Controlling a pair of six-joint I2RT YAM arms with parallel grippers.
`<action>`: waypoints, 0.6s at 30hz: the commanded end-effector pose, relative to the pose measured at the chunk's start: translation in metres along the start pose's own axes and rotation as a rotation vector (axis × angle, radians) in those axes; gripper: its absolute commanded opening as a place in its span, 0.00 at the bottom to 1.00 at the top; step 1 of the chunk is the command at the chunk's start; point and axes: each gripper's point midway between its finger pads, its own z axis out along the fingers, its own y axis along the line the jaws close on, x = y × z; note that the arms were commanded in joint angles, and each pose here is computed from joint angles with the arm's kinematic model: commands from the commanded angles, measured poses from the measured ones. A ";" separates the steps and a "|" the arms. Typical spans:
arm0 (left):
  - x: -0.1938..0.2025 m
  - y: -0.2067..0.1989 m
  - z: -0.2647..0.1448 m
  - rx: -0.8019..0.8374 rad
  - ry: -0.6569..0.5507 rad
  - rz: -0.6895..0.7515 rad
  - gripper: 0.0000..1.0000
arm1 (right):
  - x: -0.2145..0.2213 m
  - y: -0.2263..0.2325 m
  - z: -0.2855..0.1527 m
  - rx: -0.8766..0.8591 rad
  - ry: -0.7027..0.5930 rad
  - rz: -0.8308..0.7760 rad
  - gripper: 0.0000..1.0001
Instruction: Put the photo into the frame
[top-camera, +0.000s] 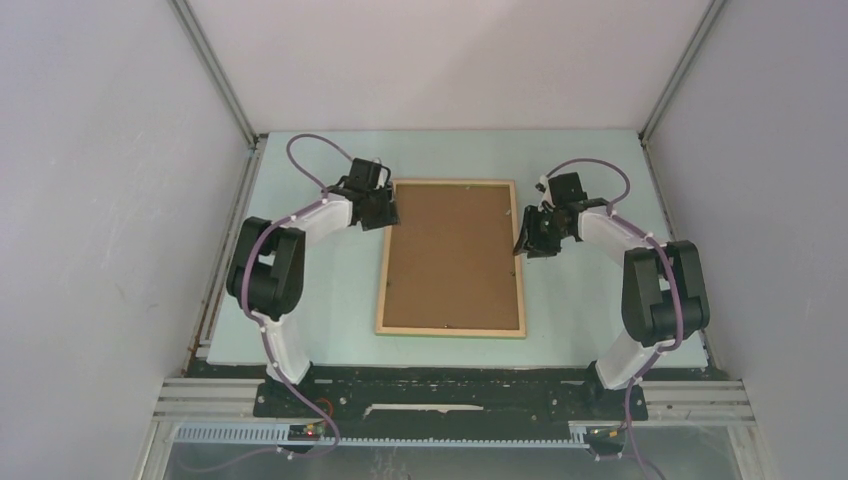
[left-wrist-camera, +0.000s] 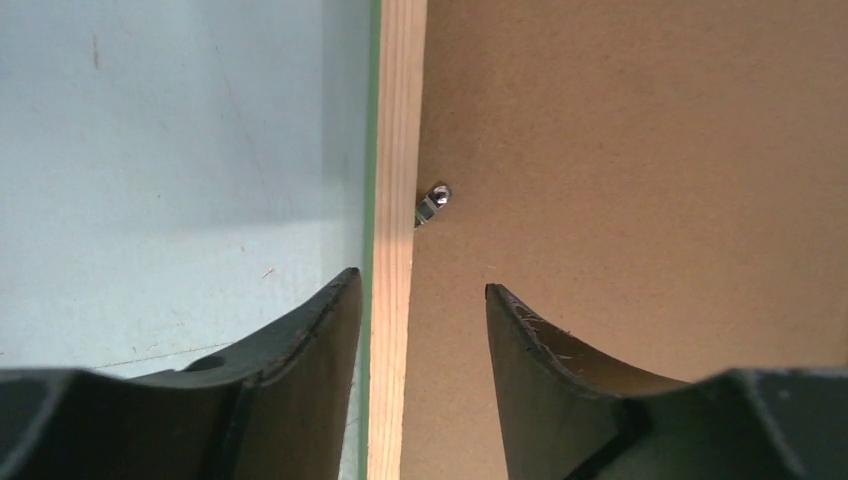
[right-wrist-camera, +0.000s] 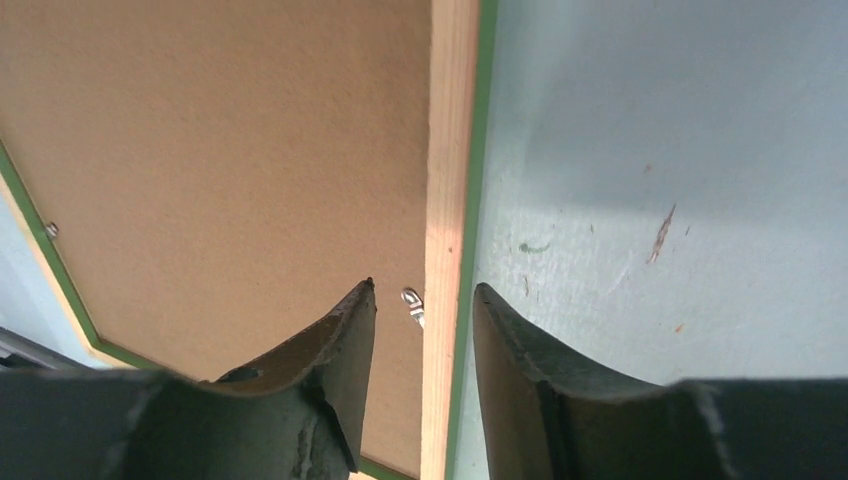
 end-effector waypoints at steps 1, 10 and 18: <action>-0.009 0.005 0.008 -0.038 0.030 0.053 0.59 | -0.025 0.010 -0.001 0.005 -0.055 -0.030 0.51; -0.009 0.019 0.024 -0.118 0.052 0.087 0.59 | -0.027 -0.002 0.016 0.114 -0.030 -0.048 0.52; -0.017 0.024 0.028 -0.172 0.045 0.140 0.48 | -0.027 0.000 0.029 0.146 -0.004 -0.070 0.51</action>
